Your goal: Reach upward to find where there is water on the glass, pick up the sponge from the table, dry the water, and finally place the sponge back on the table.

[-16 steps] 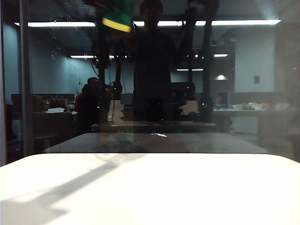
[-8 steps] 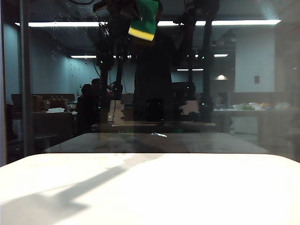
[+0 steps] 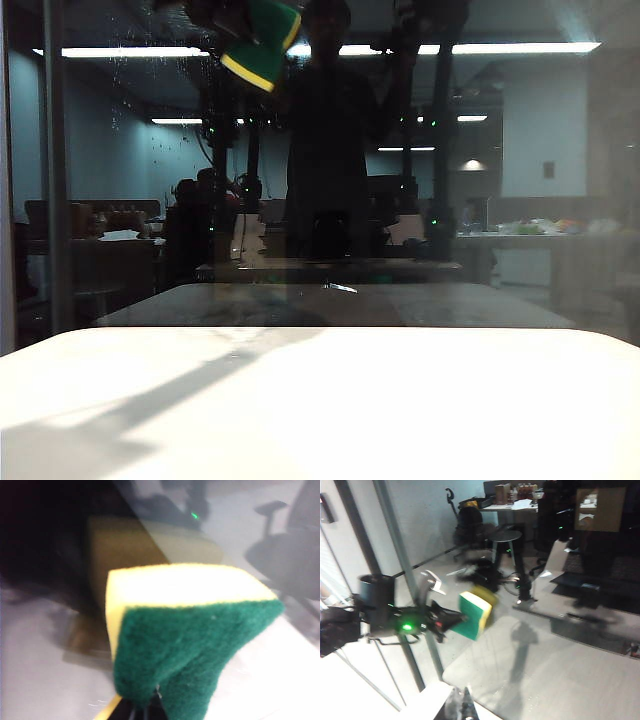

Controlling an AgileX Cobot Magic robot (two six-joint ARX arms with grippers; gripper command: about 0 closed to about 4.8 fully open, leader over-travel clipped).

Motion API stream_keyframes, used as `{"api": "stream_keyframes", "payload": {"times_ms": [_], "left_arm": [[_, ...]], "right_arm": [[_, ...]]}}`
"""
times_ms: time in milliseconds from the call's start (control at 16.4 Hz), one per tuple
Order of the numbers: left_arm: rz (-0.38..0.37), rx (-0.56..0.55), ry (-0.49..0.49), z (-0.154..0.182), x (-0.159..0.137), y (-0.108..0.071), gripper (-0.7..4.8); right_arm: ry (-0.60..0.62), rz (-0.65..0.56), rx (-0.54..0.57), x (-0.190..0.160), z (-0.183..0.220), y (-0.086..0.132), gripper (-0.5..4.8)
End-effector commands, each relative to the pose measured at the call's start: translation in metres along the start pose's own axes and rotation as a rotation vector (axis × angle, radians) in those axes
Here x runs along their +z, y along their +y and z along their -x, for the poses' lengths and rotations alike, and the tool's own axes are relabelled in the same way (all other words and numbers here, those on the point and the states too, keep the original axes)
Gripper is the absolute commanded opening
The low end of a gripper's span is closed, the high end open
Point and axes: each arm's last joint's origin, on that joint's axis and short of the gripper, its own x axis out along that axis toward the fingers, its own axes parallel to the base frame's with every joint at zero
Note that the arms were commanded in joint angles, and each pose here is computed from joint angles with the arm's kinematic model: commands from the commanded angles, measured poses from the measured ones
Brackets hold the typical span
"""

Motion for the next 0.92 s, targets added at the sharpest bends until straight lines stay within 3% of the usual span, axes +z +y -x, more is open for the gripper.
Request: {"api": "stream_keyframes", "payload": {"times_ms": [61,306,550,672,733,917], "left_arm": [[-0.017,0.083,-0.003,0.010,0.005,0.016,-0.06],[0.016,0.163,0.101,0.026,-0.004,0.053,-0.06],[0.054,0.279,0.110,0.068,0.003,0.098,-0.06],[0.065,0.284,0.093,0.086,0.009,0.107,-0.06],[0.080,0.223,0.071,0.098,0.013,0.109,-0.06],[0.072,0.102,0.021,0.124,0.025,0.099,-0.06]], "right_arm": [[-0.013,0.008,0.004,0.002,0.002,0.002,-0.09],[-0.013,0.009,0.003,0.002,0.002,0.002,-0.09],[-0.014,0.010,-0.001,0.002,0.002,0.001,-0.09],[-0.014,0.013,-0.003,0.002,0.002,0.001,-0.09],[-0.017,0.020,-0.007,0.002,0.002,0.001,-0.09],[-0.022,0.022,-0.035,0.003,0.002,0.001,-0.09]]}}
